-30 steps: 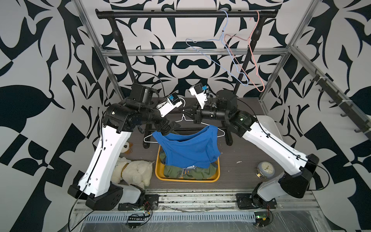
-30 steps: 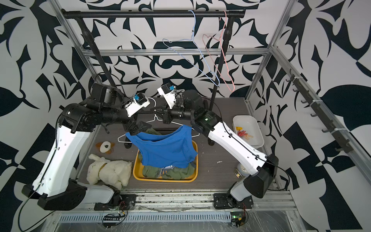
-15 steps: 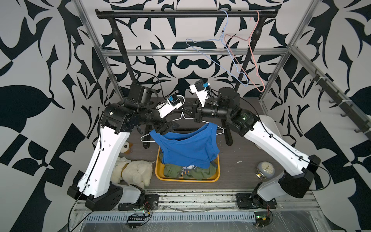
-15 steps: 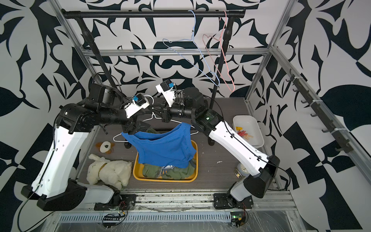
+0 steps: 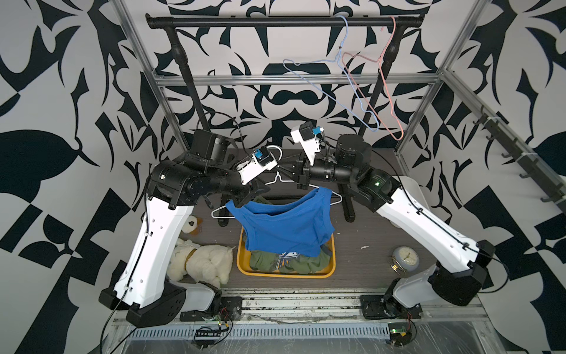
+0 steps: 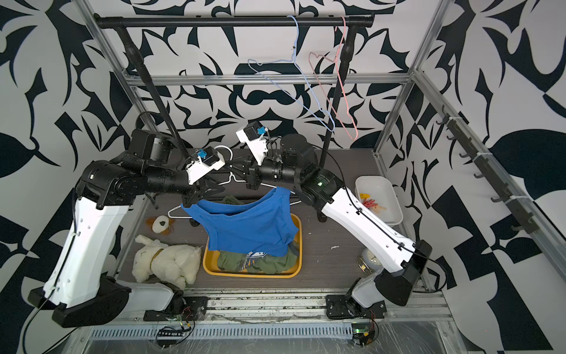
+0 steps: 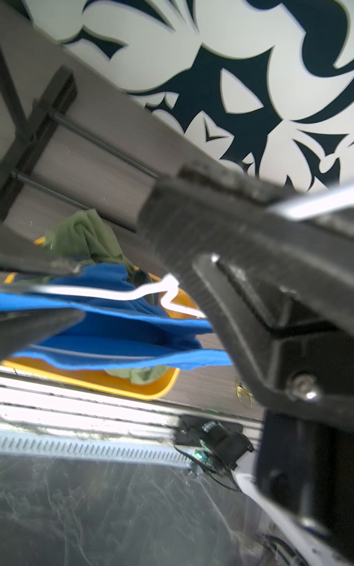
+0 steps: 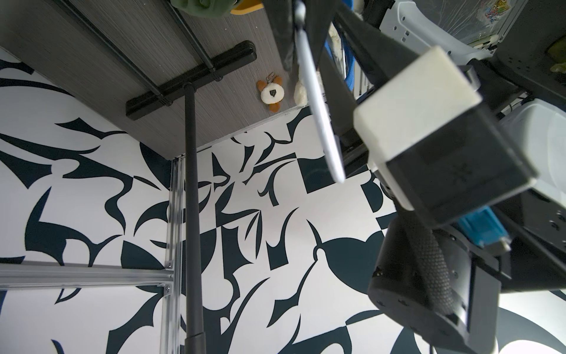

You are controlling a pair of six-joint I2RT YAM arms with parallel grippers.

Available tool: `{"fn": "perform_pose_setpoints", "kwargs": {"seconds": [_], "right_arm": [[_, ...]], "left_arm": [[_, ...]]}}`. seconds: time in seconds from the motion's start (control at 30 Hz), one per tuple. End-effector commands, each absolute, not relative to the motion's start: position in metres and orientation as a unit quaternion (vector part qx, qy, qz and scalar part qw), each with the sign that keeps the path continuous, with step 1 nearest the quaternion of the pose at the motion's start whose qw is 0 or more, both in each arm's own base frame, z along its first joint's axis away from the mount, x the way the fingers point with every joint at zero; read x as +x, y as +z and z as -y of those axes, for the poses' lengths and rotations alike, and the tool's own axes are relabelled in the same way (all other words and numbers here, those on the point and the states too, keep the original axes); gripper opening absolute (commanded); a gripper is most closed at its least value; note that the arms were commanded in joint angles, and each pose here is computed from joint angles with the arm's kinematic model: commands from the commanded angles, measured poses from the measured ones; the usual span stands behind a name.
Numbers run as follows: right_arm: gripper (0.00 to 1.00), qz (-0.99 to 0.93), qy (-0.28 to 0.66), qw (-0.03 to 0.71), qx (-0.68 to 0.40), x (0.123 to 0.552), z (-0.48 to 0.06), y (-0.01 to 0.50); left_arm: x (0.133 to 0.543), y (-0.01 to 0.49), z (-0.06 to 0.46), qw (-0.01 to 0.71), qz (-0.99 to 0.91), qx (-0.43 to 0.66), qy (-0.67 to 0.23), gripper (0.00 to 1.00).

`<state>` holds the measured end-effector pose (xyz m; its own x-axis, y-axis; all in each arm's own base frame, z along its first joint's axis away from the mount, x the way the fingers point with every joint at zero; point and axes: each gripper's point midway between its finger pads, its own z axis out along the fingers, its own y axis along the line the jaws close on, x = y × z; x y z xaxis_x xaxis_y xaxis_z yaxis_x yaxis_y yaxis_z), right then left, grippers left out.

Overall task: Remove the clothespins securing tank tops to the hanger
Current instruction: Pick up the hanger from the basket.

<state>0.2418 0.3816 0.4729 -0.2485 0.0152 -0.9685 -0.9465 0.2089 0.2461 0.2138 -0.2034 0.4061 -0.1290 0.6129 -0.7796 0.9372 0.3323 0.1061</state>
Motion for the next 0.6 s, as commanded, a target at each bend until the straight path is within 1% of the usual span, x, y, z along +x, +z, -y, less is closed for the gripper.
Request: {"fn": "perform_pose_setpoints", "kwargs": {"seconds": [0.0,0.03,0.23,0.3,0.4,0.5,0.57], "right_arm": [[0.0,-0.548,0.512,0.539,-0.385,0.225,-0.37,0.528],[0.0,-0.548,0.512,0.538,-0.385,0.225,-0.371,0.527],[0.0,-0.565,0.5,0.538,-0.375,0.231,-0.37,0.52],[0.2,-0.582,0.485,0.543,-0.361,0.239,-0.368,0.516],[0.36,-0.608,0.459,0.556,-0.333,0.252,-0.36,0.512],[0.43,-0.625,0.43,0.576,-0.305,0.262,-0.349,0.511],[0.44,-0.642,0.398,0.599,-0.267,0.274,-0.334,0.511]], "left_arm": [[0.202,0.418,0.199,0.392,-0.714,0.537,-0.217,0.04],[0.202,0.419,0.198,0.394,-0.714,0.537,-0.216,0.0],[0.202,0.417,0.191,0.396,-0.719,0.536,-0.193,0.0],[0.202,0.415,0.187,0.396,-0.722,0.537,-0.181,0.0],[0.199,0.414,0.182,0.398,-0.722,0.539,-0.17,0.0],[0.196,0.417,0.18,0.403,-0.721,0.539,-0.167,0.0],[0.197,0.42,0.179,0.408,-0.72,0.537,-0.164,0.0]]}}
